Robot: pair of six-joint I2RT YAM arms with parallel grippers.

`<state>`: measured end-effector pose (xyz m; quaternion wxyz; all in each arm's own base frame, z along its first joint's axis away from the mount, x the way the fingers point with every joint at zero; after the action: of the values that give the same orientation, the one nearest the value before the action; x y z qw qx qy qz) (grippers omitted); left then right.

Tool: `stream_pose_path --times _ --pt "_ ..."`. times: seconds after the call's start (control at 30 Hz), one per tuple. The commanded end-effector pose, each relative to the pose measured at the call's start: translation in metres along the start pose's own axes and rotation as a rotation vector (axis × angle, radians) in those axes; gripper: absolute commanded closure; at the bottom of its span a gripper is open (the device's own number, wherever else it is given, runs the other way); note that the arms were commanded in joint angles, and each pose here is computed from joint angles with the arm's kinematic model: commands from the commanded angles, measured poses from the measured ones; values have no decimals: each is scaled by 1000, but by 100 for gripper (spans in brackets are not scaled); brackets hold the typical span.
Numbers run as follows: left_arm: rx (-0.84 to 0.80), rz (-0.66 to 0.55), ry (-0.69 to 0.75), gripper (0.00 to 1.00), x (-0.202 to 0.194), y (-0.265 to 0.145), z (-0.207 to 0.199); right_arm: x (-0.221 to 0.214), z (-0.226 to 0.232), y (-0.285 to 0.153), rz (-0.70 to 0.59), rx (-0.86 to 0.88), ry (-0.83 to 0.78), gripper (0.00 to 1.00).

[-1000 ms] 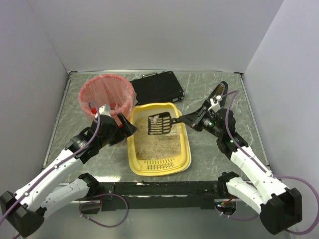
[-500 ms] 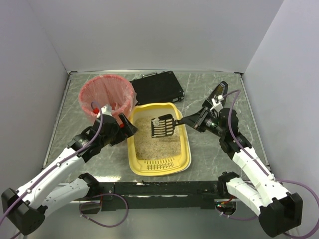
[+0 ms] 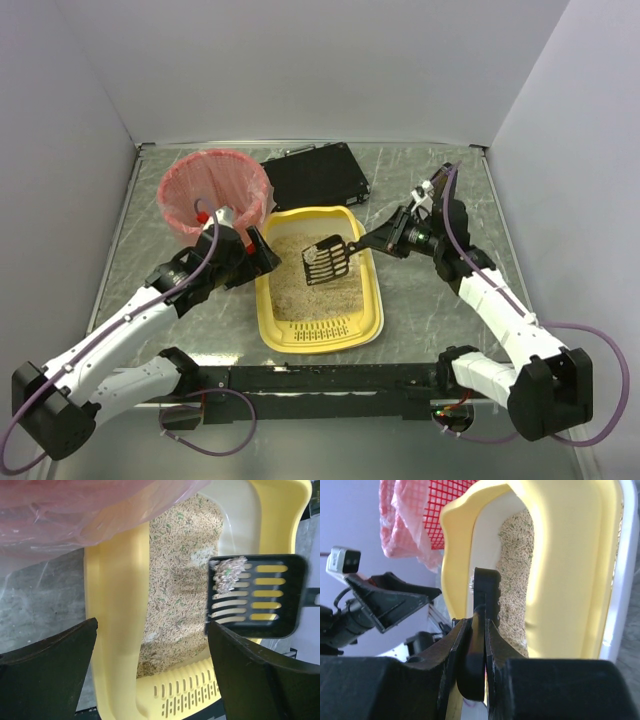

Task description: Clean the litter box

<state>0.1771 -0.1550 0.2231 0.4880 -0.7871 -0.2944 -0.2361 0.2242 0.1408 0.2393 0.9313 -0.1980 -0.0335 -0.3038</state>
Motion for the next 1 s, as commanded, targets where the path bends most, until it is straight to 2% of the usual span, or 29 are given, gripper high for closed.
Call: stream_pose_path --times 0.0,0.1,0.23,0.4,0.57,0.6,0.73,0.9,0.97 --pt "-22 6 -27 3 5 -11 -5 9 29 -21 3 -12 -181 100" --pt "6 -20 -62 3 12 -21 -5 10 44 -29 36 23 -159 100" --pt "41 -43 14 3 32 -39 -9 7 55 -32 65 81 -127 100" --pt "50 -21 23 3 24 -38 -4 10 66 -34 53 112 -128 100" --pt "0 -146 -51 3 20 -36 2 12 55 -24 70 38 6 100" --pt "-29 -162 -61 3 18 -32 2 15 60 -22 67 96 -17 100" --pt "-43 -210 -98 3 13 -36 8 18 64 -20 39 130 -5 100" --pt "-90 -304 -94 3 23 -60 7 33 109 -30 34 127 -60 100" --pt "-71 -307 -87 3 27 -72 8 37 120 -30 61 125 -44 100"
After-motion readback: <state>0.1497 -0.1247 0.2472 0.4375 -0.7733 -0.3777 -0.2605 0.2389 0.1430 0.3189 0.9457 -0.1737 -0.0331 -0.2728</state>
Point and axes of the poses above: each gripper's point midway between its finger pads, its own y axis out along the fingers, its own z axis along the line the jaws close on, x = y × z, the point moved 8 cm from there along -y, back along the fingers, and after that the axes turned 15 degrees about y, right-handed, at the moved point
